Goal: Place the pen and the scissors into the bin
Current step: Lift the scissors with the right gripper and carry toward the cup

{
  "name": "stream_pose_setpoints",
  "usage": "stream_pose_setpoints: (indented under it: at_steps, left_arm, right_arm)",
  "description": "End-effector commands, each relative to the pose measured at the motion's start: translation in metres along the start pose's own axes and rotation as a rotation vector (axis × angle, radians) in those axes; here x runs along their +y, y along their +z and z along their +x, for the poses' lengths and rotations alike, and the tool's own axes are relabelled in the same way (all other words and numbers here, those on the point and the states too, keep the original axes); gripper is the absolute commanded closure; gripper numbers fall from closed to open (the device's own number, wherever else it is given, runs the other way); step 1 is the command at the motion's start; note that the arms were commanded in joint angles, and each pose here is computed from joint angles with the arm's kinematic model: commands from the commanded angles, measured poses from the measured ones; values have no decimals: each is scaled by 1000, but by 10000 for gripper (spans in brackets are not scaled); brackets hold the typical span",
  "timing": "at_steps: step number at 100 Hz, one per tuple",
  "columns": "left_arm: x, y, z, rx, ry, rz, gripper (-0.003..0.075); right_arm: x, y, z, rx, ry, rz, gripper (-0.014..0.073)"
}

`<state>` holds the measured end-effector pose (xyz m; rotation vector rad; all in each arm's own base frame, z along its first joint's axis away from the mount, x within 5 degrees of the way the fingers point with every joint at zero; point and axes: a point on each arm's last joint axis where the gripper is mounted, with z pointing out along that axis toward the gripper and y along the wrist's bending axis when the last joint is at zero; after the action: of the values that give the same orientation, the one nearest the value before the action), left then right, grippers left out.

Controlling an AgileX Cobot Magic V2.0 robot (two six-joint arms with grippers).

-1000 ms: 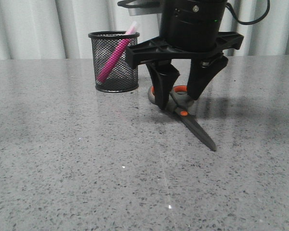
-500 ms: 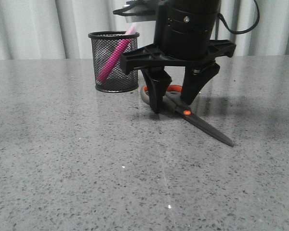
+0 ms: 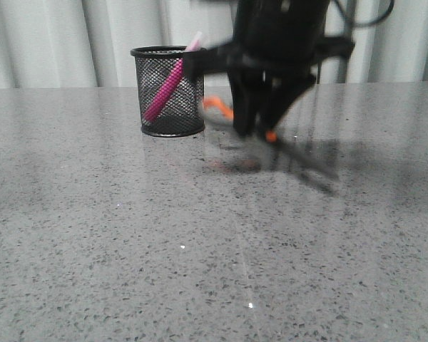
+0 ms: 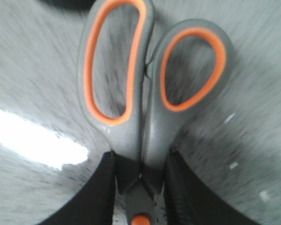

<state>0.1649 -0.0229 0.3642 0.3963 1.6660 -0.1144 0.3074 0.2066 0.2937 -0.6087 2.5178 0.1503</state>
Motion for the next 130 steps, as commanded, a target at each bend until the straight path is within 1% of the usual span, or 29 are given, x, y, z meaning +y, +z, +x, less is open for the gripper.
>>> stream_pose_setpoints:
  at_steps: [1,5,9,12,19,30,45,55,68,78,88,95,104,117,124,130]
  left_arm:
    - [3,-4,-12,-54,-28,-31,739]
    - [3,-4,-12,-54,-28,-31,739]
    - [3,-4,-12,-54,-28,-31,739]
    - [3,-4,-12,-54,-28,-31,739]
    - [3,-4,-12,-56,-32,-30,739]
    - [3,-4,-13,-61,-45,-29,739]
    - [3,-4,-13,-61,-45,-29,739]
    - [3,-4,-13,-61,-45,-27,739]
    - [3,-4,-13,-61,-45,-27,739]
    - [3,-4,-13,-61,-45,-27,739]
    - [3,-4,-13,-61,-45,-27,739]
    - [3,-4,-13,-61,-45,-27,739]
    - [3,-4,-13,-61,-45,-27,739]
    - [3,-4,-13,-62,-49,-27,739]
    - [3,-4,-13,-62,-49,-27,739]
    - [3,-4,-13,-62,-49,-27,739]
  right_arm:
    - [-4,-69,-17,-347,-10,-35,666]
    - [-5,-87,-17,-470,-10,-57,666]
    - [-5,-100,-13,-563,-11,-75,666]
    - [-5,-108,-13,-651,-13,-93,666]
    - [-4,-119,-9,-797,-17,-125,666]
    - [-2,-126,-11,-909,-21,-151,666]
    - [3,-122,-25,-1071,-28,-191,666]
    - [8,-109,-36,-1197,-35,-227,666]
    - [13,-81,-47,-1347,-36,-274,666]
    - [8,-56,-52,-1397,-28,-273,666]
    - [-7,-32,-53,-1337,-3,-227,666]
    - [-16,-23,-53,-1314,6,-200,666]
    - [-22,-20,-53,-1323,12,-187,666]
    - [-22,-17,-53,-1339,12,-191,666]
    - [-19,-22,-54,-1386,8,-207,666]
    - [-16,-29,-55,-1457,4,-227,666]
